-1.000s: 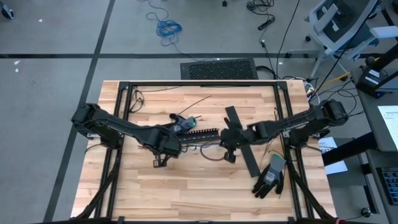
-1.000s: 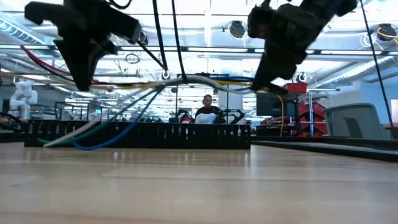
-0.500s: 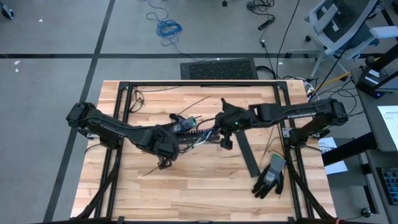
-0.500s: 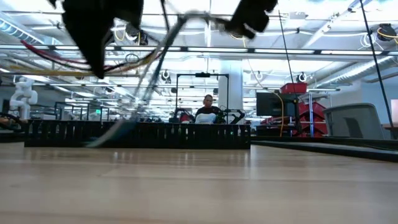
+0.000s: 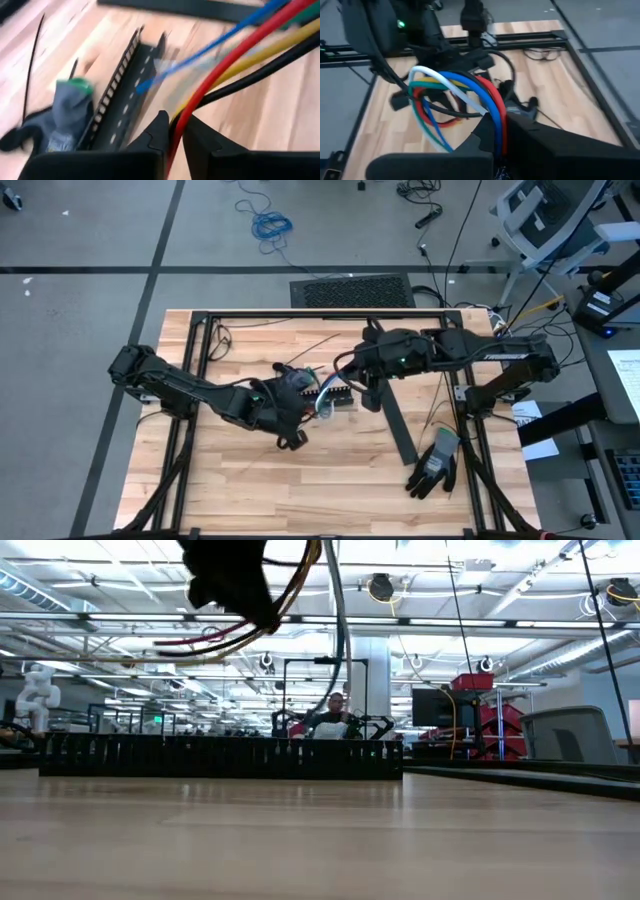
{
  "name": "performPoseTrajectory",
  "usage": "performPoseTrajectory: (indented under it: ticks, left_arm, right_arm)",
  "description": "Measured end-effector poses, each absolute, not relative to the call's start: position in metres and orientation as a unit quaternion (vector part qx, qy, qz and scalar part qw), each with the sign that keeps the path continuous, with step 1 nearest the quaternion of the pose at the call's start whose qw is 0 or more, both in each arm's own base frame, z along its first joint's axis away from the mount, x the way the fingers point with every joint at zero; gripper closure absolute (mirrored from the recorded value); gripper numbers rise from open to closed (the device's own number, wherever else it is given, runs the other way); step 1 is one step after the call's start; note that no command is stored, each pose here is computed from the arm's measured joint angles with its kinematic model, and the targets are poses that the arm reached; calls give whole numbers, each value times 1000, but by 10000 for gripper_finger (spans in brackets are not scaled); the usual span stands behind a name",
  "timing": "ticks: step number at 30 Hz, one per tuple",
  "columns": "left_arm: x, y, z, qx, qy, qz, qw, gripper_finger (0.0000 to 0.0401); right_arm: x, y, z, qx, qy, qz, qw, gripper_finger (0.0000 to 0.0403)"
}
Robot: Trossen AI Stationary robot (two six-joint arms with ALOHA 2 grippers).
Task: Ziptie cables
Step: Put the cable wires into the black cable duct
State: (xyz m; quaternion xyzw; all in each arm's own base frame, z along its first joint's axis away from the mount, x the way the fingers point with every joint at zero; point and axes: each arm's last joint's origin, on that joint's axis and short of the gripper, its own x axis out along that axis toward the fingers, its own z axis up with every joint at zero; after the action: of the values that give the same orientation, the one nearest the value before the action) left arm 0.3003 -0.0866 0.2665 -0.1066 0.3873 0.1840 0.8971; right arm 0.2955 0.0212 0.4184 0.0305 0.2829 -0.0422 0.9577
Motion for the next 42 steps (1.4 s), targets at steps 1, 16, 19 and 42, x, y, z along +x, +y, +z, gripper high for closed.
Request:
performPoseTrajectory:
  ticks: [1,16,19,42]
  left_arm:
    - [301,-87,266,-105,387,181,898,345]
    - [285,-94,253,-143,532,73,832,150]
    - [264,-96,247,-128,604,115,778,128]
    - [135,-137,269,-232,342,425,806,121]
  right_arm:
    - [293,22,421,25,286,-50,956,403]
    - [274,21,418,-12,374,-81,924,403]
    - [265,22,417,-22,392,-94,915,403]
    - [233,25,476,51,175,-61,981,403]
